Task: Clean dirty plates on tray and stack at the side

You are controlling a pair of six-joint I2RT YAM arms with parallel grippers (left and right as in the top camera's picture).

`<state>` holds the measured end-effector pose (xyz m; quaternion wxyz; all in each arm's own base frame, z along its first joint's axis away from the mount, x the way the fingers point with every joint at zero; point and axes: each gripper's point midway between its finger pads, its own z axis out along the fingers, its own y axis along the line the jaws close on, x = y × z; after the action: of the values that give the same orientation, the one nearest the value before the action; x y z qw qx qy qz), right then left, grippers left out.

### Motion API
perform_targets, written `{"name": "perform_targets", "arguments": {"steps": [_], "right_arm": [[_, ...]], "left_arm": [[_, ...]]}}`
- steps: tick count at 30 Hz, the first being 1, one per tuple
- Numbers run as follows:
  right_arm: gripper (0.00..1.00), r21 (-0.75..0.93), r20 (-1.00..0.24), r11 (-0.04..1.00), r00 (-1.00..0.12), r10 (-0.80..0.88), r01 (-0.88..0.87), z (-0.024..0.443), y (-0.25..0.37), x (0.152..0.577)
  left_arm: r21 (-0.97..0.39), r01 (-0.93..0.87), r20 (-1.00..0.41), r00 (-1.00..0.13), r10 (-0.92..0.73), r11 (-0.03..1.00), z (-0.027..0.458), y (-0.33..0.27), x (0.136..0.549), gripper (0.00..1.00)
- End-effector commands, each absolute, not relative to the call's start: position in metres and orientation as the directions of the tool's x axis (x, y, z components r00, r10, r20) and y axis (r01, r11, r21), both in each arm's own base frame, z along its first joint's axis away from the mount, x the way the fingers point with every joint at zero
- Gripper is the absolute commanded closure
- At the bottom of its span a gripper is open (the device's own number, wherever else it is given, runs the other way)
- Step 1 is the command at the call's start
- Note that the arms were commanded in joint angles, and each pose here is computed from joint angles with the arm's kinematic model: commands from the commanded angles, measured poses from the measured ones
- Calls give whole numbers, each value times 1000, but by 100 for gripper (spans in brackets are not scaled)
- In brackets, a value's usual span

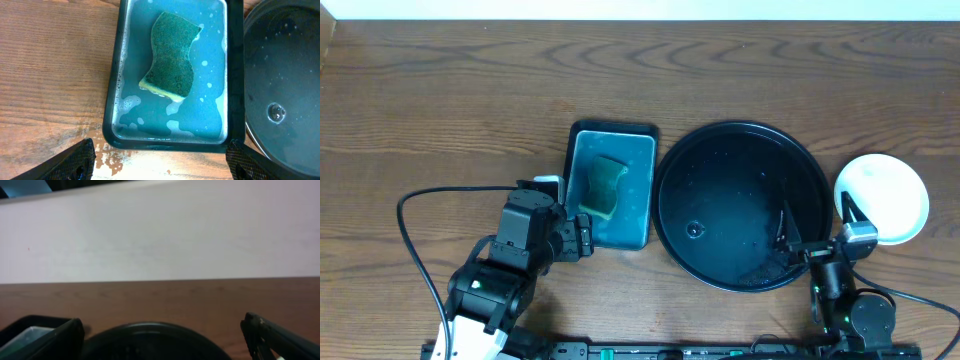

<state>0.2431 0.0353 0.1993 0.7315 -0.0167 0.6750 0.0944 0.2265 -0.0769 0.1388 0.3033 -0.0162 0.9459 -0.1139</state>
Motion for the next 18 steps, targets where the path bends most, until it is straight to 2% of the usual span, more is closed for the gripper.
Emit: {"name": "perform_targets", "arguments": {"steps": [1, 3, 6, 18], "right_arm": [[1, 87, -993, 985, 70, 99, -149, 196, 34, 244], [1, 50, -997, 988, 47, 58, -147, 188, 35, 244], [1, 40, -996, 989, -90, 27, -143, 154, 35, 243], [1, 14, -997, 989, -75, 3, -146, 157, 35, 244]], "left_arm": [[-217, 22, -568, -816, -108, 976, 136, -73, 226, 15], [-217, 22, -568, -816, -108, 976, 136, -73, 226, 15], [-217, 22, -568, -816, -108, 976, 136, -73, 226, 15], [-217, 22, -568, -816, -108, 976, 136, -73, 226, 15]]}}
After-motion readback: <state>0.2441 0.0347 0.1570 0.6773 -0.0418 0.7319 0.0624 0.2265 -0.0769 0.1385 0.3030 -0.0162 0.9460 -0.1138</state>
